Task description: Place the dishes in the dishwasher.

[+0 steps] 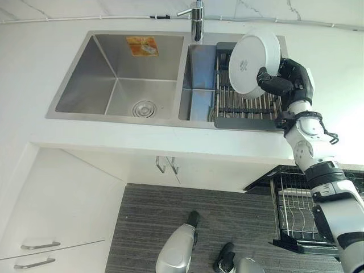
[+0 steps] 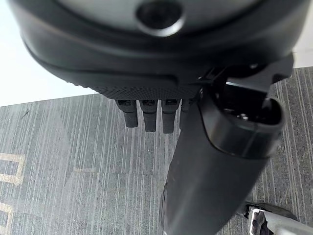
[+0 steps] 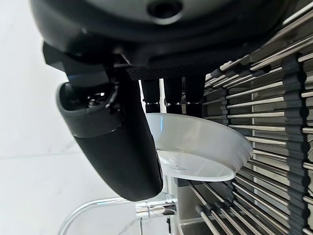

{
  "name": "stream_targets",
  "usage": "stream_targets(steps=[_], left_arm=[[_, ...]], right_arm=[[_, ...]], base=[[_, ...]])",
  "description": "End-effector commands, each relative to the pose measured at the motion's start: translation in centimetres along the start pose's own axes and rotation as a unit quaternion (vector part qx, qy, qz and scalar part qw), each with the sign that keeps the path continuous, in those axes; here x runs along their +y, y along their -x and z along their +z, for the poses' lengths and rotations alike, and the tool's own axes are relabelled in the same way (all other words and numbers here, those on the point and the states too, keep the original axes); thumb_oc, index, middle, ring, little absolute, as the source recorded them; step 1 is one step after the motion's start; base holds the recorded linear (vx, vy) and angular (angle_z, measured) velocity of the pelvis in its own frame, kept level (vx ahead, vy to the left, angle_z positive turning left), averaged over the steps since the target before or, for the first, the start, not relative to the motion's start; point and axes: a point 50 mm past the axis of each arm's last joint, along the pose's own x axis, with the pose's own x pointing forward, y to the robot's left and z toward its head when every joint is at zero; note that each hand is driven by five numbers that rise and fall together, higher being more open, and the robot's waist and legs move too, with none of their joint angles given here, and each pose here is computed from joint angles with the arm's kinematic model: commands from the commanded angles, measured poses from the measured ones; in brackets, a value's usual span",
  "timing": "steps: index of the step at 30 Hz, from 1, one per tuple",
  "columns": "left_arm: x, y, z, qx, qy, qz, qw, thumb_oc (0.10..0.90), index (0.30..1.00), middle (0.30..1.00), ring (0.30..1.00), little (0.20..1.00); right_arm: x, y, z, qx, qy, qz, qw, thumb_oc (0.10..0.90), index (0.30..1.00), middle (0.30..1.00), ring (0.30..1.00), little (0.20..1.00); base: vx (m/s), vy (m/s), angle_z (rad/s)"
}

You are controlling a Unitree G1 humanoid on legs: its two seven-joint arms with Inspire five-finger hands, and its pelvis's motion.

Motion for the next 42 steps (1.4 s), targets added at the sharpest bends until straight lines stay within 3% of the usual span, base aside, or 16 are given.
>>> stream_targets(steps=[1, 7, 19, 29, 42], left_arm=[[2.5, -0.1, -4.0, 0.064, -0.040, 0.053, 0.996, 0.800, 0.900, 0.900, 0.900, 0.900], [2.2, -0.1, -5.0, 0.076, -0.033, 0.057, 0.995, 0.800, 0.900, 0.900, 0.900, 0.900], [1.3, -0.1, -6.1, 0.095, -0.022, 0.056, 0.994, 0.800, 0.900, 0.900, 0.900, 0.900], [0.5, -0.1, -5.9, 0.086, -0.026, 0.058, 0.994, 0.800, 0.900, 0.900, 0.900, 0.900], [-1.0, -0.1, -5.4, 0.067, -0.017, 0.057, 0.996, 0.800, 0.900, 0.900, 0.900, 0.900]], right_arm=[[1.8, 0.2, 9.2, -0.231, -0.090, 0.034, 0.968, 0.400, 0.300, 0.300, 0.300, 0.300], [2.0, 2.4, 9.0, -0.266, -0.204, 0.025, 0.942, 0.400, 0.300, 0.300, 0.300, 0.300], [2.6, 5.7, 8.3, -0.285, -0.306, 0.039, 0.908, 0.400, 0.300, 0.300, 0.300, 0.300], [1.3, 8.7, 7.8, -0.299, -0.315, 0.020, 0.901, 0.400, 0.300, 0.300, 0.300, 0.300], [-3.3, 11.3, 3.5, -0.245, -0.293, -0.071, 0.922, 0.400, 0.300, 0.300, 0.300, 0.300]], base=[[-0.04, -0.038, -0.06], [-0.10, -0.062, -0.11], [-0.11, -0.072, -0.27], [-0.13, -0.085, -0.39], [-0.05, -0.035, -0.29]])
